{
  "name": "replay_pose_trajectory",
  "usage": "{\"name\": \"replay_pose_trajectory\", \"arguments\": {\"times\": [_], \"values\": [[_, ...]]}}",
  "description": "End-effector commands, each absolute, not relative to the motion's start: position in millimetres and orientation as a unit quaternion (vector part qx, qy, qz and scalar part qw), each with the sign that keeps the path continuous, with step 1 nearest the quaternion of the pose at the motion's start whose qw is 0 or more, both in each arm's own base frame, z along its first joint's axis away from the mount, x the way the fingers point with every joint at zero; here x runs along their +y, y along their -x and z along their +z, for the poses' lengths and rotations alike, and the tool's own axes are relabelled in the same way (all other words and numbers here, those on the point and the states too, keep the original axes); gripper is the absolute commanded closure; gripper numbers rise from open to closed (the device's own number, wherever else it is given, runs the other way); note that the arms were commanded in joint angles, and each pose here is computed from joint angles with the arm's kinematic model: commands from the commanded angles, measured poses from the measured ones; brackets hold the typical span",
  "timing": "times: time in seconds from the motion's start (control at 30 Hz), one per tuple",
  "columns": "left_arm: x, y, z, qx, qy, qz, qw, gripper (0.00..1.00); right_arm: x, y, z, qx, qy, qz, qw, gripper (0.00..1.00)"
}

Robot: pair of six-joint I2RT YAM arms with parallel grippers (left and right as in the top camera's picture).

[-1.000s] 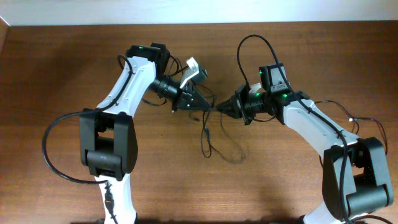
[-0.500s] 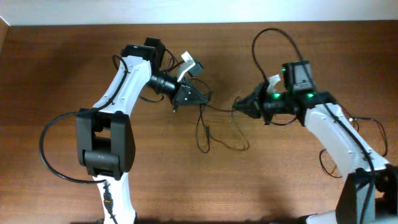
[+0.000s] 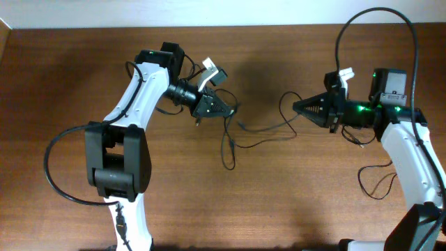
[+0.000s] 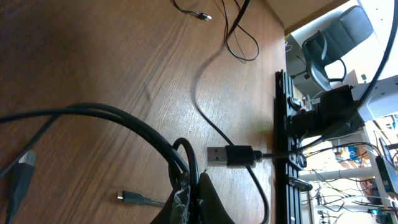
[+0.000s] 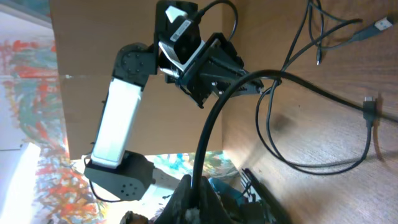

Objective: Untangle cables

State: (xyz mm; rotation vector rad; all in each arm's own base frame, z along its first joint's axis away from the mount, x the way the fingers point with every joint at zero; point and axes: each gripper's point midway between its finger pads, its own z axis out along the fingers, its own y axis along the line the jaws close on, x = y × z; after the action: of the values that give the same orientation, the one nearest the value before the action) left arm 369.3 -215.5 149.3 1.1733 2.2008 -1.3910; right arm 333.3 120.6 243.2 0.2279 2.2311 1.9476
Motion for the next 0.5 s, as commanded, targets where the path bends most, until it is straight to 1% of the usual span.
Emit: {"name": "replay_pose_trajectory", "arguments": {"times": [0.0, 0.07, 0.13, 0.17, 0.2, 0.23, 0.27, 0.3, 0.33, 0.47], "values": [[-212.9, -370.2, 146.2, 0.769, -0.402, -0.478, 0.138, 1.0, 116.7, -324.6, 260.1, 0.729, -0.049, 0.675, 0.101, 0.96], [-212.4, -370.3, 145.4, 0.77, -0.403, -0.475, 0.138, 1.0, 115.0, -324.9, 250.7, 0.742, -0.075, 0.66, 0.09, 0.96], [-212.4, -370.3, 145.4, 0.77, -0.403, -0.476, 0.137, 1.0, 103.2, -334.2, 211.5, 0.802, -0.138, 0.573, 0.095, 0.94], [-212.3, -370.1, 144.8, 0.771, -0.404, -0.474, 0.137, 0.98, 88.5, -332.4, 179.8, 0.845, -0.189, 0.494, 0.085, 0.85], [-212.9, -369.7, 144.8, 0.771, -0.403, -0.474, 0.135, 0.95, 80.0, -327.6, 164.7, 0.863, -0.213, 0.453, 0.074, 0.73], [-213.1, -369.5, 144.3, 0.772, -0.403, -0.473, 0.134, 0.93, 72.0, -322.0, 152.4, 0.877, -0.232, 0.416, 0.063, 0.69], [-213.1, -369.4, 143.8, 0.773, -0.404, -0.472, 0.133, 0.91, 65.0, -316.5, 142.9, 0.888, -0.247, 0.385, 0.054, 0.47], [-213.1, -369.4, 143.8, 0.772, -0.404, -0.472, 0.133, 0.91, 58.7, -310.8, 135.2, 0.896, -0.258, 0.358, 0.045, 0.11], [-213.1, -369.4, 143.8, 0.772, -0.404, -0.472, 0.133, 0.91, 53.4, -306.2, 129.3, 0.903, -0.267, 0.335, 0.038, 0.01], [-213.5, -369.1, 143.7, 0.772, -0.404, -0.472, 0.133, 0.92, 35.5, -304.0, 116.8, 0.919, -0.279, 0.275, 0.046, 0.02]]}}
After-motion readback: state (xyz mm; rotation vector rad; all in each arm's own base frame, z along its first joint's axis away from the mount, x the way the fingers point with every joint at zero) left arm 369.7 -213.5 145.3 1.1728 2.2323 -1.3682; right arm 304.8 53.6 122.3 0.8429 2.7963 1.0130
